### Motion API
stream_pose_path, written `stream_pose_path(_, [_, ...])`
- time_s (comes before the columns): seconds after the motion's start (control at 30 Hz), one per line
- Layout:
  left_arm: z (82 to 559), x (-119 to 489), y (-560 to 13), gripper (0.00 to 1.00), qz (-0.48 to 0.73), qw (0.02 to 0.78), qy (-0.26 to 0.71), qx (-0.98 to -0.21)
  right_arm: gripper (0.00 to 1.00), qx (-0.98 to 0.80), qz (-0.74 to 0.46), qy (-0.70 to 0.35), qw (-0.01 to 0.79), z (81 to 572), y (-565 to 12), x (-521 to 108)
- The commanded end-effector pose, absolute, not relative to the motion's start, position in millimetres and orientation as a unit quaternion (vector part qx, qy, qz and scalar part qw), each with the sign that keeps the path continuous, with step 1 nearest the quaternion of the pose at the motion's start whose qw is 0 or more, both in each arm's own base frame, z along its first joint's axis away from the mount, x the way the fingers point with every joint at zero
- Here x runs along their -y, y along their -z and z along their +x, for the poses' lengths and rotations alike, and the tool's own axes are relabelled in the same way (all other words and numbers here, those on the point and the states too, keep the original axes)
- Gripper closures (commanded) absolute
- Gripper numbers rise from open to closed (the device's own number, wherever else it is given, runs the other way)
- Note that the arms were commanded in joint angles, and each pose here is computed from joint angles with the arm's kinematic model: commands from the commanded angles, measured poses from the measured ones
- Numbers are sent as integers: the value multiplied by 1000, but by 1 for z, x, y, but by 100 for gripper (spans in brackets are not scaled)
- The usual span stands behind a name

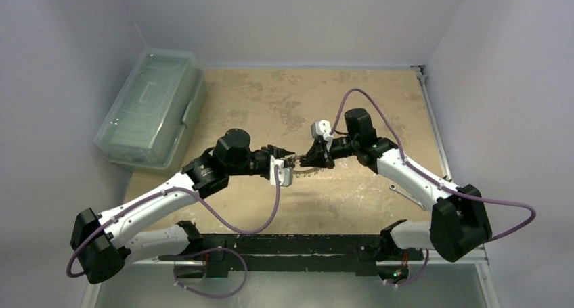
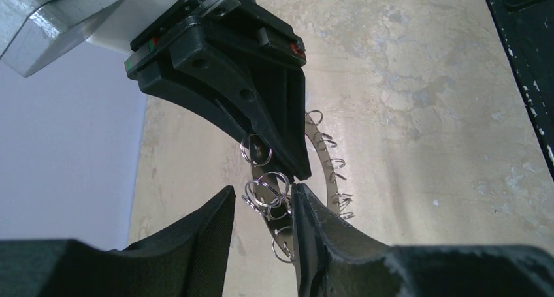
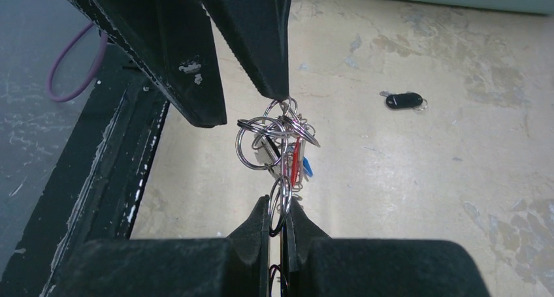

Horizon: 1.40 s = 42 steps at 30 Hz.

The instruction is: Remove the keys from the keyring

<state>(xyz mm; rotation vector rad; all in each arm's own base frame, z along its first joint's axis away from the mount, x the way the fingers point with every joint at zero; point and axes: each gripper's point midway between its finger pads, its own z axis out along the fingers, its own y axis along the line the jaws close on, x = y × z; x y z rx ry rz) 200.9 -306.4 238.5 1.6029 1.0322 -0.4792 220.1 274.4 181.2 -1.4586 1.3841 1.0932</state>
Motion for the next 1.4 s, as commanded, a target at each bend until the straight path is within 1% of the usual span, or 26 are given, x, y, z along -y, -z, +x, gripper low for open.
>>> stream_pose_path(0.0, [203, 313, -255, 66, 668, 592, 196, -405, 100, -533, -580, -440, 432, 221, -194, -276])
stream_pose_path(0.5, [208, 313, -248, 81, 665, 601, 182, -405, 100, -528, -579, -451, 427, 218, -195, -278])
stream_pose_path(0.67, [209, 312, -243, 82, 664, 596, 179, -414, 100, -530, -577, -450, 428, 219, -195, -277])
stream_pose_path(0.8, [210, 311, -241, 76, 658, 595, 181, -424, 100, -533, -571, -451, 432, 221, -198, -277])
stream_pose_path(0.9, [214, 311, -242, 77, 649, 598, 179, -434, 100, -536, -568, -450, 434, 223, -198, -277])
stream_pose_path(0.93, [215, 310, -243, 78, 646, 599, 179, -437, 100, -536, -567, -449, 435, 224, -198, -277])
stream_pose_path(1.0, [214, 311, -244, 84, 644, 600, 182, -439, 100, -537, -567, -448, 435, 224, -198, -277])
stream_pose_path(1.13, [215, 312, -252, 100, 634, 606, 188, -443, 100, -548, -562, -433, 443, 231, -195, -276])
stream_pose_path(1.27, [215, 312, -255, 100, 630, 599, 193, -454, 100, -561, -554, -413, 455, 241, -194, -275])
stream_pose_path(1.37, [219, 311, -251, 100, 617, 578, 198, -496, 100, -567, -550, -390, 473, 252, -197, -274])
